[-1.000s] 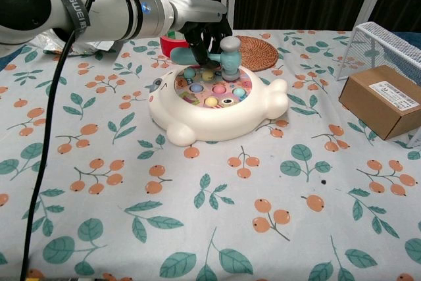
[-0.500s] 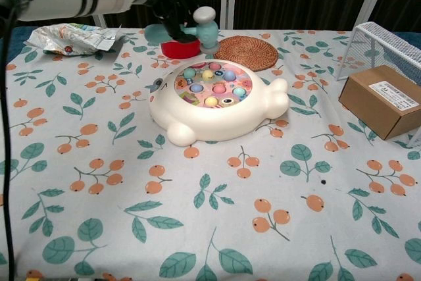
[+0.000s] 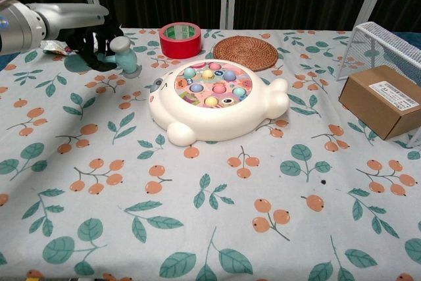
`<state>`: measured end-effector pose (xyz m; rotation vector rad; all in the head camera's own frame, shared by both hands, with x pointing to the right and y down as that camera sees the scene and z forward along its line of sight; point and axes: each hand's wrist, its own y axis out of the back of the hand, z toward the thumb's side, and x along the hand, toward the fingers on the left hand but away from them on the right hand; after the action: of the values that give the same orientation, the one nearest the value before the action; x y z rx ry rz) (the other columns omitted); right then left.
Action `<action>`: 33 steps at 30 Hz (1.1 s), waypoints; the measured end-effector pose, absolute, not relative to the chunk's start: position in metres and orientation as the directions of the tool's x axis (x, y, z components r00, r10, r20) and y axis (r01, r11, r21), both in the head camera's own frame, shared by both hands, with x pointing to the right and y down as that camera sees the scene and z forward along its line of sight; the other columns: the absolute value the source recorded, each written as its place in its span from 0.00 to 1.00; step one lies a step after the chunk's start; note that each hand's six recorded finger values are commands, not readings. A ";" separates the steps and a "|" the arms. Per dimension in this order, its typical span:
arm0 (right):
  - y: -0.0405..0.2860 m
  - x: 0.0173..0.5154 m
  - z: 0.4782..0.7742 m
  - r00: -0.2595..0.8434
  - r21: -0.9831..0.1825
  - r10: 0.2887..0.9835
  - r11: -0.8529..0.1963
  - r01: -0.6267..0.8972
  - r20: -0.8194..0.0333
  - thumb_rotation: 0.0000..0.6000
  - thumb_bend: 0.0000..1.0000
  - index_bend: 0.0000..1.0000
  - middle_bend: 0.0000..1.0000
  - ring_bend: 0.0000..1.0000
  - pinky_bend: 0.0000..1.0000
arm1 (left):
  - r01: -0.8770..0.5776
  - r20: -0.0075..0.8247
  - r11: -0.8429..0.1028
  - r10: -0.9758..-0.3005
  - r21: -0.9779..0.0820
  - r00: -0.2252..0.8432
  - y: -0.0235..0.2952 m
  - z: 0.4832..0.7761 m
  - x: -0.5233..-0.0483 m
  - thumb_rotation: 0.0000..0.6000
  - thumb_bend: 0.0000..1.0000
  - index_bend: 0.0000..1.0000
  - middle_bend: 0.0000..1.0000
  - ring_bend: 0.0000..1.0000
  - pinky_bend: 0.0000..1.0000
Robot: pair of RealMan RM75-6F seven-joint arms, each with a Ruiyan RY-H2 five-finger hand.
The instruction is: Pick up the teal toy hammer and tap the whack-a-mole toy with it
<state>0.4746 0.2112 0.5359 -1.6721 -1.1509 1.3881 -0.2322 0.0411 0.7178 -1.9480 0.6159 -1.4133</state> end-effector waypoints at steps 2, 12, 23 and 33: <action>0.211 0.474 0.536 0.046 -0.898 0.921 -0.388 0.209 -0.387 1.00 0.18 0.01 0.08 0.00 0.00 | -0.005 0.656 -0.690 -0.690 -0.724 0.307 0.044 0.723 -0.235 1.00 0.47 0.63 0.54 0.43 0.43; 0.214 0.473 0.534 0.039 -0.899 0.921 -0.388 0.204 -0.388 1.00 0.18 0.01 0.08 0.00 0.00 | -0.027 0.683 -0.719 -0.670 -0.694 0.291 0.053 0.747 -0.241 1.00 0.47 0.56 0.49 0.37 0.35; 0.217 0.471 0.532 0.036 -0.901 0.922 -0.384 0.200 -0.385 1.00 0.19 0.01 0.08 0.00 0.00 | -0.035 0.694 -0.737 -0.651 -0.675 0.307 0.063 0.754 -0.245 1.00 0.47 0.40 0.40 0.30 0.30; 0.216 0.469 0.530 0.041 -0.903 0.923 -0.382 0.197 -0.382 1.00 0.19 0.01 0.08 0.00 0.00 | -0.041 0.695 -0.743 -0.644 -0.668 0.320 0.070 0.751 -0.249 1.00 0.45 0.31 0.35 0.26 0.29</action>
<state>0.4691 0.2162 0.5305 -1.6573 -1.1458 1.3926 -0.2489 0.0698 0.7514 -2.0455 0.6019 -1.4426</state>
